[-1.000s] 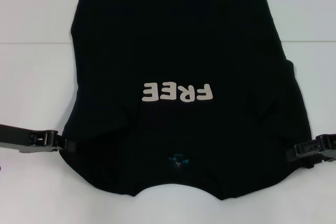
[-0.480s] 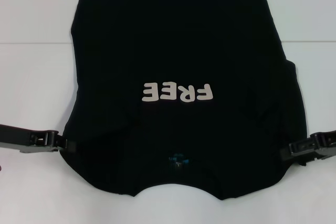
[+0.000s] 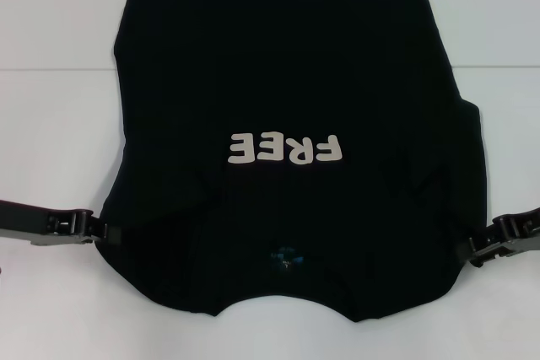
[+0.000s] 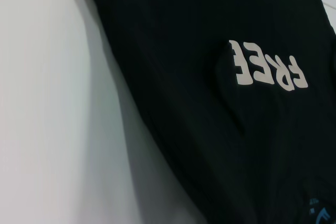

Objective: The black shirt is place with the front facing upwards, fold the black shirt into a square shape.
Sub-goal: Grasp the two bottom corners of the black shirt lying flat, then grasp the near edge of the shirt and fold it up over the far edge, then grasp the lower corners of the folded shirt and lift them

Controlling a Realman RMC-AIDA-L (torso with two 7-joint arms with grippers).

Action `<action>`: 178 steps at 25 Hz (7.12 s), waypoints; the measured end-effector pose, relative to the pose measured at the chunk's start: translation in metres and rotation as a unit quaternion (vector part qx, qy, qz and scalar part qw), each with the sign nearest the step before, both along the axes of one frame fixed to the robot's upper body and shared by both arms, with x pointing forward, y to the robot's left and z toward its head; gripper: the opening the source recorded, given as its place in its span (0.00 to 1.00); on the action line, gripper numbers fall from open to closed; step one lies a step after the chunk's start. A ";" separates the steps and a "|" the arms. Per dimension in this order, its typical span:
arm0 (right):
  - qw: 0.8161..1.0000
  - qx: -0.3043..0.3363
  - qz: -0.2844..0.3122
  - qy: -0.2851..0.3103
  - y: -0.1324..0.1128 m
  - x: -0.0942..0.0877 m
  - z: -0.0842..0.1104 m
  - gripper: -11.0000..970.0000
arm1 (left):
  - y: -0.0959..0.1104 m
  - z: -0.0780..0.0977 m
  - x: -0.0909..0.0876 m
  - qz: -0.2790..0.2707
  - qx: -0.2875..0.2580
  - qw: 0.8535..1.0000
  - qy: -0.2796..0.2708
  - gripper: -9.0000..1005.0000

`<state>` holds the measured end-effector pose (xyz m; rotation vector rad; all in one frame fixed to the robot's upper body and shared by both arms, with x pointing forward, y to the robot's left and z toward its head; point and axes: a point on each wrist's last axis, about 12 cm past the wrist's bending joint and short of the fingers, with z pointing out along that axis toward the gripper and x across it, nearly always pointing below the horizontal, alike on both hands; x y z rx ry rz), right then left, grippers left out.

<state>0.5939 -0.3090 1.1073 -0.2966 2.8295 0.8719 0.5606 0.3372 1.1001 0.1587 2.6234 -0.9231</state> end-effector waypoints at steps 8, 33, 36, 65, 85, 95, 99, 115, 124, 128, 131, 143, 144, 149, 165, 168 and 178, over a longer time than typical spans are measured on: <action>1.000 -0.006 0.006 0.006 0.004 0.001 0.000 0.46 | 0.000 0.001 0.000 -0.001 -0.001 1.000 -0.002 0.09; 0.985 0.022 0.150 0.083 -0.027 -0.050 0.012 0.07 | 0.007 -0.006 -0.054 -0.114 -0.136 0.977 0.120 0.10; 0.976 0.038 0.185 0.109 -0.026 -0.069 0.002 0.07 | 0.006 -0.010 -0.070 -0.130 -0.158 0.968 0.148 0.10; 0.947 0.135 -0.136 -0.259 -0.030 0.039 0.041 0.12 | 0.004 0.015 0.057 0.192 -0.131 0.965 -0.124 0.11; 0.927 0.036 -0.141 -0.346 0.006 0.071 0.025 0.18 | -0.037 0.009 0.093 0.217 -0.047 0.958 -0.181 0.12; 0.917 -0.020 -0.153 -0.367 0.022 0.075 0.008 0.21 | -0.049 -0.004 0.097 0.244 0.004 0.948 -0.206 0.12; 0.913 -0.020 -0.151 -0.380 0.026 0.076 0.008 0.23 | -0.050 -0.009 0.097 0.255 0.018 0.945 -0.206 0.16; 0.886 0.143 -0.096 -0.430 -0.004 0.021 0.009 0.77 | -0.009 0.002 0.067 0.188 -0.085 0.971 -0.118 0.53; 0.874 0.180 0.032 -0.450 -0.003 -0.043 -0.019 0.80 | 0.024 -0.017 0.021 0.172 -0.102 0.979 -0.047 0.59; 0.880 0.180 0.044 -0.438 0.000 -0.054 -0.030 0.80 | 0.019 -0.023 0.018 0.172 -0.100 0.979 -0.043 0.81; 0.883 0.178 0.049 -0.431 0.003 -0.056 -0.033 0.80 | 0.012 -0.026 0.020 0.164 -0.093 0.981 -0.041 0.83; 0.884 0.183 0.053 -0.426 0.007 -0.057 -0.035 0.79 | -0.004 -0.032 0.023 0.140 -0.070 0.987 -0.027 0.82; 0.884 0.183 0.053 -0.426 0.006 -0.057 -0.035 0.79 | -0.005 -0.032 0.022 0.138 -0.070 0.988 -0.023 0.82; 0.885 0.181 0.051 -0.426 0.005 -0.057 -0.035 0.79 | -0.009 -0.033 0.021 0.120 -0.061 0.991 -0.010 0.81; 0.940 0.147 -0.005 -0.308 -0.034 -0.020 0.008 0.79 | -0.013 -0.031 0.025 0.105 -0.051 0.993 -0.007 0.18; 0.959 0.110 -0.023 -0.258 -0.042 -0.003 0.030 0.79 | -0.013 -0.030 0.025 0.102 -0.051 0.993 -0.007 0.07; 0.981 -0.017 -0.097 -0.167 -0.065 0.025 0.069 0.79 | -0.014 -0.027 0.026 0.098 -0.055 0.994 -0.011 0.04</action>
